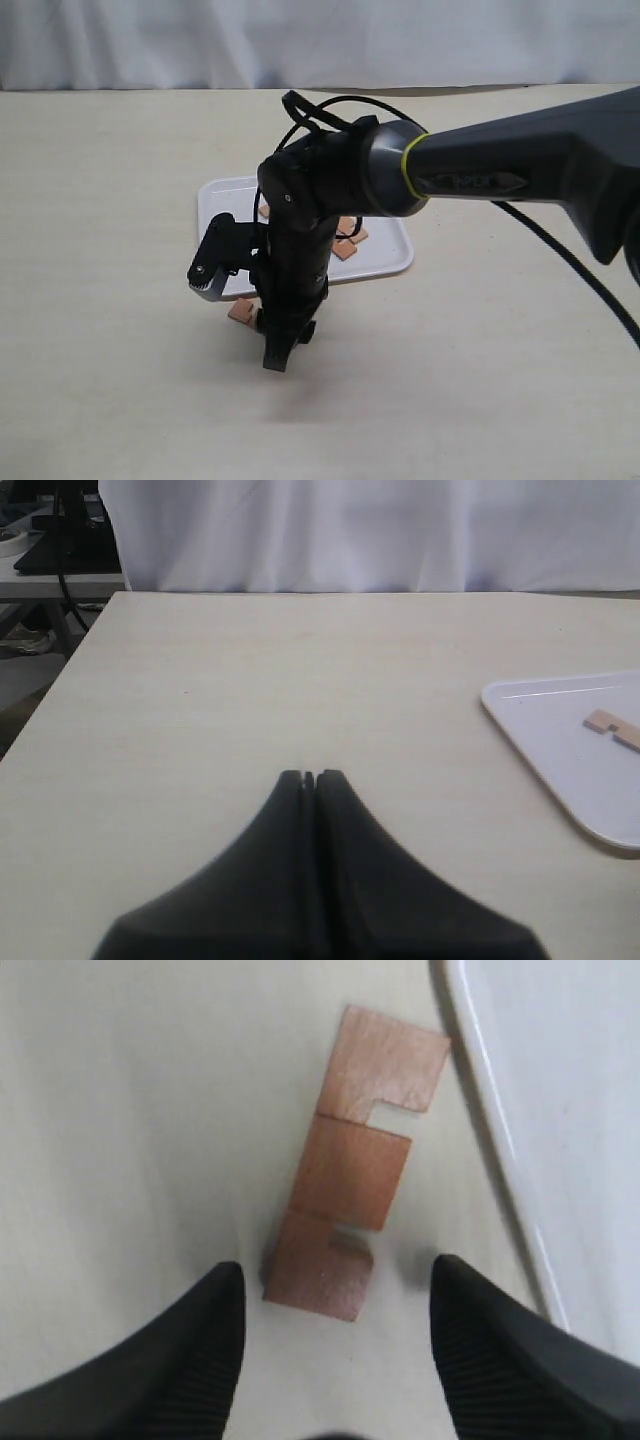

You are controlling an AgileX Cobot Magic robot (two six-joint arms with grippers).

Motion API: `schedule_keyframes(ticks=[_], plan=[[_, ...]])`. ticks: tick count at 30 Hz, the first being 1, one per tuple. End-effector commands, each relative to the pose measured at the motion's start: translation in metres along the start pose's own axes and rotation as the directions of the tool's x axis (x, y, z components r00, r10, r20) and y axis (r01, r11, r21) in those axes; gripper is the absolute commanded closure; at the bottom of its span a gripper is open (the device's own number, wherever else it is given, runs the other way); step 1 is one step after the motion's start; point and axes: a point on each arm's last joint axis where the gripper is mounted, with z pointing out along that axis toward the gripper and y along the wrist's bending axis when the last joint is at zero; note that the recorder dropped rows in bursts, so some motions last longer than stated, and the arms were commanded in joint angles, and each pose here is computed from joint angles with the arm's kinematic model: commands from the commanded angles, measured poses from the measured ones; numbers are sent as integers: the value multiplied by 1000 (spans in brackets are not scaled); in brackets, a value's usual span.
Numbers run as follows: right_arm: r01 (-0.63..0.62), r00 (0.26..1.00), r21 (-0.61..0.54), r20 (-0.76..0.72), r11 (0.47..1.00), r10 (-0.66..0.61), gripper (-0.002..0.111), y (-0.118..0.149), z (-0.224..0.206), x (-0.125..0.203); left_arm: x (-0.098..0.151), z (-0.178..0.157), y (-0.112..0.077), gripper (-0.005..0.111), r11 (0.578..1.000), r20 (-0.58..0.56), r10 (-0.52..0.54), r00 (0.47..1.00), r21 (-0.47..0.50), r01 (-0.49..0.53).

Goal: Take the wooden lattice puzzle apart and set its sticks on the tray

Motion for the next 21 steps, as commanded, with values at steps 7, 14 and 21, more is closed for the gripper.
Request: schedule_keyframes(ticks=[7, 14, 21], plan=[[-265, 964, -65, 14, 962, 267, 55, 5, -2, -3, 0, 0, 0, 107, 1000, 5, 5, 1000, 7, -5], [-329, 944, -28, 16, 944, 329, 55, 2, -2, -3, 0, 0, 0, 107, 1000, 5, 5, 1000, 7, -5], [-342, 939, -7, 33, 940, 342, 55, -1, 0, -3, 0, 0, 0, 107, 1000, 5, 5, 1000, 7, -5]])
